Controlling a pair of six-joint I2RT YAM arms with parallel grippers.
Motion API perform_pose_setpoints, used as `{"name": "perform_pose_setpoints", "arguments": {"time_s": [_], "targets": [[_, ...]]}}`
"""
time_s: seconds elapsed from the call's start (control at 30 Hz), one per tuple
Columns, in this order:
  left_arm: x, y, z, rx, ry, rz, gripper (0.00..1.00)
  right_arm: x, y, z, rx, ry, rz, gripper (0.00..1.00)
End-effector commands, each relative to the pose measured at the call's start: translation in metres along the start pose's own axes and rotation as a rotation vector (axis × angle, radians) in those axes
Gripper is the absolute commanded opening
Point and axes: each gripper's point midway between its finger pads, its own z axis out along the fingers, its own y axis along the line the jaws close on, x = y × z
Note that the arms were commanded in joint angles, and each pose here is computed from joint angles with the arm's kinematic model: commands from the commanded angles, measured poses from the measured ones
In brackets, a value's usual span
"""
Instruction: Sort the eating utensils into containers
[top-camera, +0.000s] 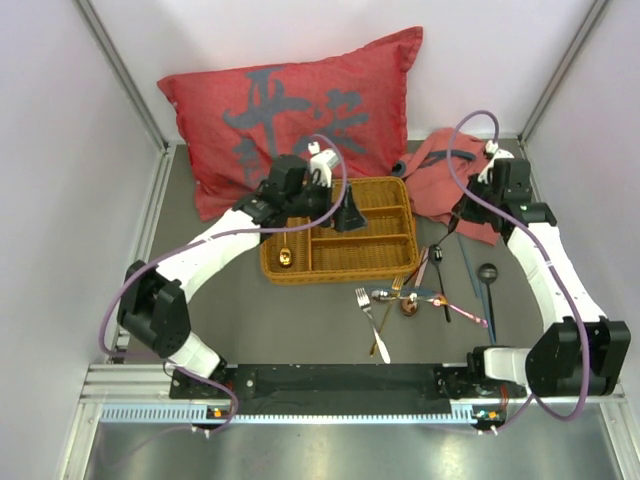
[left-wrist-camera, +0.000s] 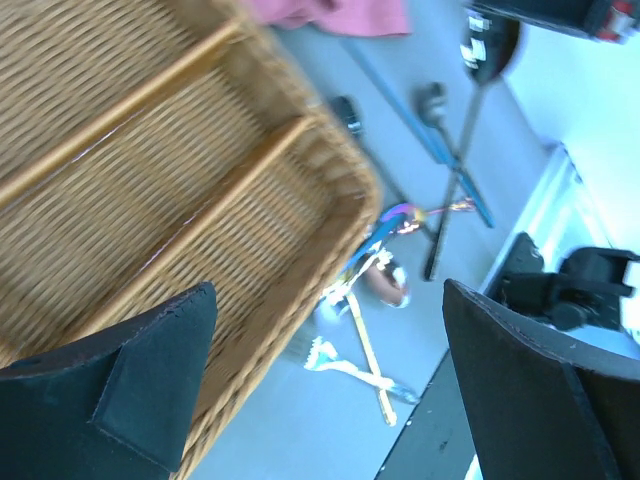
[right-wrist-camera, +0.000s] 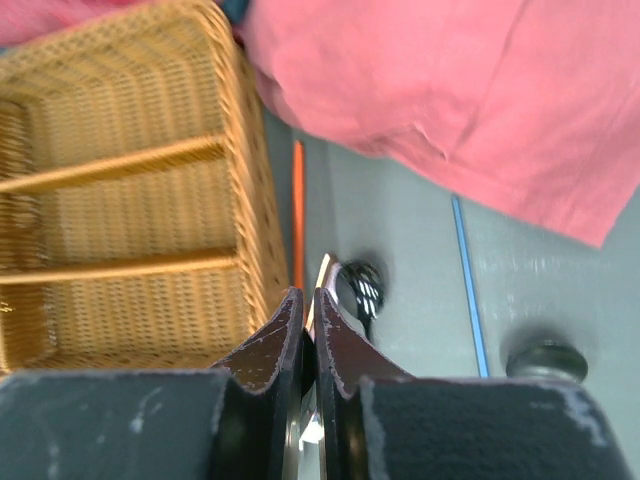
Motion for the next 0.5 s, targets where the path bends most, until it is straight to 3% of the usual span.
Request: {"name": "perform_pose_setpoints", "arguments": {"time_s": [0.0,0.23,0.47], "targets": [[-0.027,-0.045,0.013,0.154,-0.052,0.111,0.98,-0.048,0.029,-0.028,-0.094,-0.140,-0.027,0.00],[-0.017,-0.096,0.042,0.307,-0.012,0.139,0.98,-0.053,0.069,-0.041,-0.240,-0.144,-0.029,0.00],[0.009,-0.114,0.070,0.344,0.048,0.135,0.94,-0.052,0.110,-0.050,-0.374,-0.134,-0.002,0.00]]}}
